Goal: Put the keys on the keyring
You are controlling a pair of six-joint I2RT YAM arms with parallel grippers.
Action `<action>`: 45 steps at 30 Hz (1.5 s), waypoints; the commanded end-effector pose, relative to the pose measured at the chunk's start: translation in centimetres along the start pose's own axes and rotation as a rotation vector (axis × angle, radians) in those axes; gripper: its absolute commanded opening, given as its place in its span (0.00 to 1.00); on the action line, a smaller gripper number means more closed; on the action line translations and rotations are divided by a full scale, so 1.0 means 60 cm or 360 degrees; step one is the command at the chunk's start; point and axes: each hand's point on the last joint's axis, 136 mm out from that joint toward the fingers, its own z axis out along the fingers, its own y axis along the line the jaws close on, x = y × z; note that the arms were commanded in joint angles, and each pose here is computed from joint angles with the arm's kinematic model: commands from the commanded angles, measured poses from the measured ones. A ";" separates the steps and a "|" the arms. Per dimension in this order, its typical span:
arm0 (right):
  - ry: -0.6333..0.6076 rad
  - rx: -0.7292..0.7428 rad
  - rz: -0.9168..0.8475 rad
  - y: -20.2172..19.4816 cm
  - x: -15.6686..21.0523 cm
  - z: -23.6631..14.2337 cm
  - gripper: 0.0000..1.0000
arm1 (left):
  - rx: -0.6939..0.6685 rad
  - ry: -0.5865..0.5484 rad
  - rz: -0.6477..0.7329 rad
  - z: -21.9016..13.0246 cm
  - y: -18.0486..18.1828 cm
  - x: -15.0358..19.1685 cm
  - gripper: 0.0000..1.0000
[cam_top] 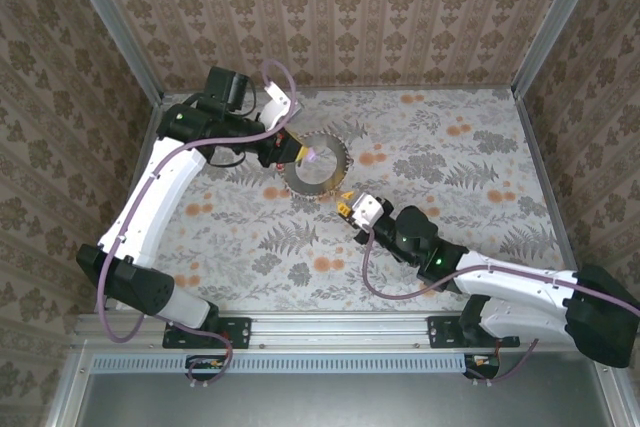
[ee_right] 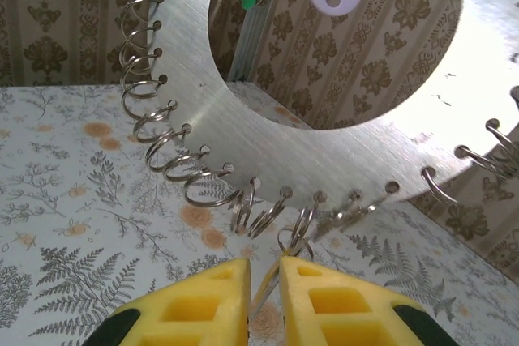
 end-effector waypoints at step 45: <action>-0.0119 0.0039 0.0105 -0.004 -0.036 0.017 0.19 | -0.0032 -0.0086 0.0138 -0.016 -0.019 -0.016 0.00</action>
